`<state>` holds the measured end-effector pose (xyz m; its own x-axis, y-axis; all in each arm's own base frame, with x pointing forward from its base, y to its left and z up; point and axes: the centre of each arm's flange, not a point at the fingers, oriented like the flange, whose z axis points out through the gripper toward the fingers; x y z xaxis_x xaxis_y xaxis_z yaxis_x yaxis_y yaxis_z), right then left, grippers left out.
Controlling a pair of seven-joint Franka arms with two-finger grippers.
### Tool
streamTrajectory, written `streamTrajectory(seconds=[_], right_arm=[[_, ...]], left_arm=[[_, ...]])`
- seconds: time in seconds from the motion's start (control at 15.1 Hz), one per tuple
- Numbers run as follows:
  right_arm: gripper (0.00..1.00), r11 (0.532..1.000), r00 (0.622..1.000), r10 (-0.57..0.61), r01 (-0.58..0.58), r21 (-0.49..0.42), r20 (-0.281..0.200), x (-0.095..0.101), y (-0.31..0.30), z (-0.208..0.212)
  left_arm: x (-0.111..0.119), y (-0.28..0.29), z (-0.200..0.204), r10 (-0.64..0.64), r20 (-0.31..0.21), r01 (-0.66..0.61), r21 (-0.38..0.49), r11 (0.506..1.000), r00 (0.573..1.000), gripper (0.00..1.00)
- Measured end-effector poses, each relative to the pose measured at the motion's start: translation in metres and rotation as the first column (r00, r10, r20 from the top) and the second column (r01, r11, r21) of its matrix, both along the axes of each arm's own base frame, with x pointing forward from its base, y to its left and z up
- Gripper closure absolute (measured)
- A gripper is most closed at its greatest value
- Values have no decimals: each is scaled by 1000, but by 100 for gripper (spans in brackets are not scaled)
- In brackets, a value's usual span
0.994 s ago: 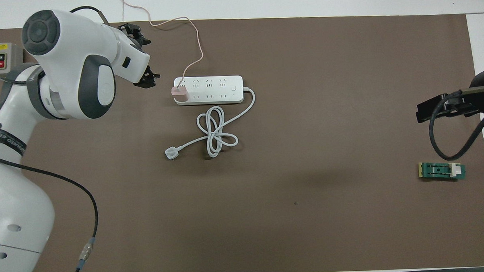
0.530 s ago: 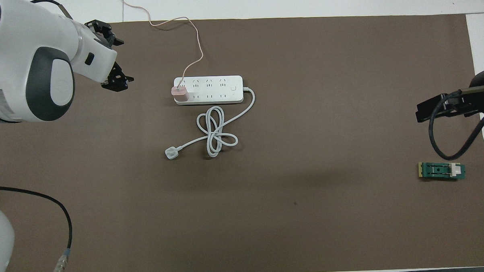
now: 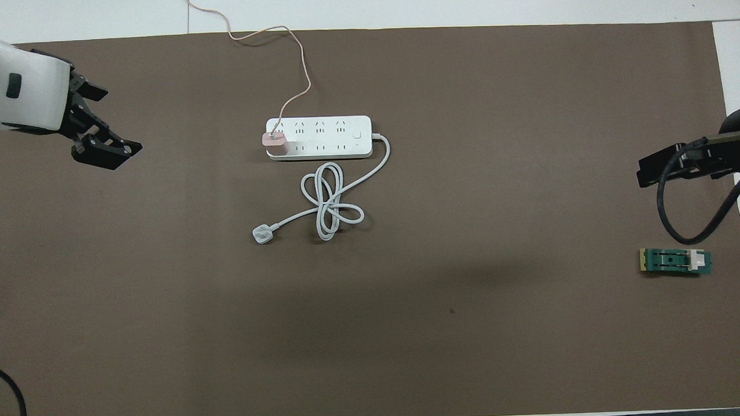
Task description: Plug charger into power strip
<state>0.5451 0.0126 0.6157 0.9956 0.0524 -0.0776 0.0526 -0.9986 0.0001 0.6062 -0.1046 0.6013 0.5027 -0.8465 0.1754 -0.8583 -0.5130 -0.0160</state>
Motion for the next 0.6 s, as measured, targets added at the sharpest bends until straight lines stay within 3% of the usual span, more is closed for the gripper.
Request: streamTrajectory(seconds=[0.13, 0.26, 0.4, 0.6], right_arm=[[0, 1000, 1000, -1, 1, -5, 0, 0, -1, 0], [0, 1000, 1000, -1, 1, -19, 0, 0, -3, 0], [0, 1000, 1000, -1, 1, -21, 0, 0, -3, 0], [0, 1000, 1000, -1, 1, -21, 0, 0, -3, 0]], left_arm=[[-16, 14, 17, 150, -43, -149, 25, 989, 988, 0], [-25, 43, 19, 330, -112, -327, 48, 944, 937, 0], [-31, 71, 18, 541, -172, -535, 84, 840, 823, 0], [-49, 100, 41, 748, -185, -746, 94, 659, 637, 0]])
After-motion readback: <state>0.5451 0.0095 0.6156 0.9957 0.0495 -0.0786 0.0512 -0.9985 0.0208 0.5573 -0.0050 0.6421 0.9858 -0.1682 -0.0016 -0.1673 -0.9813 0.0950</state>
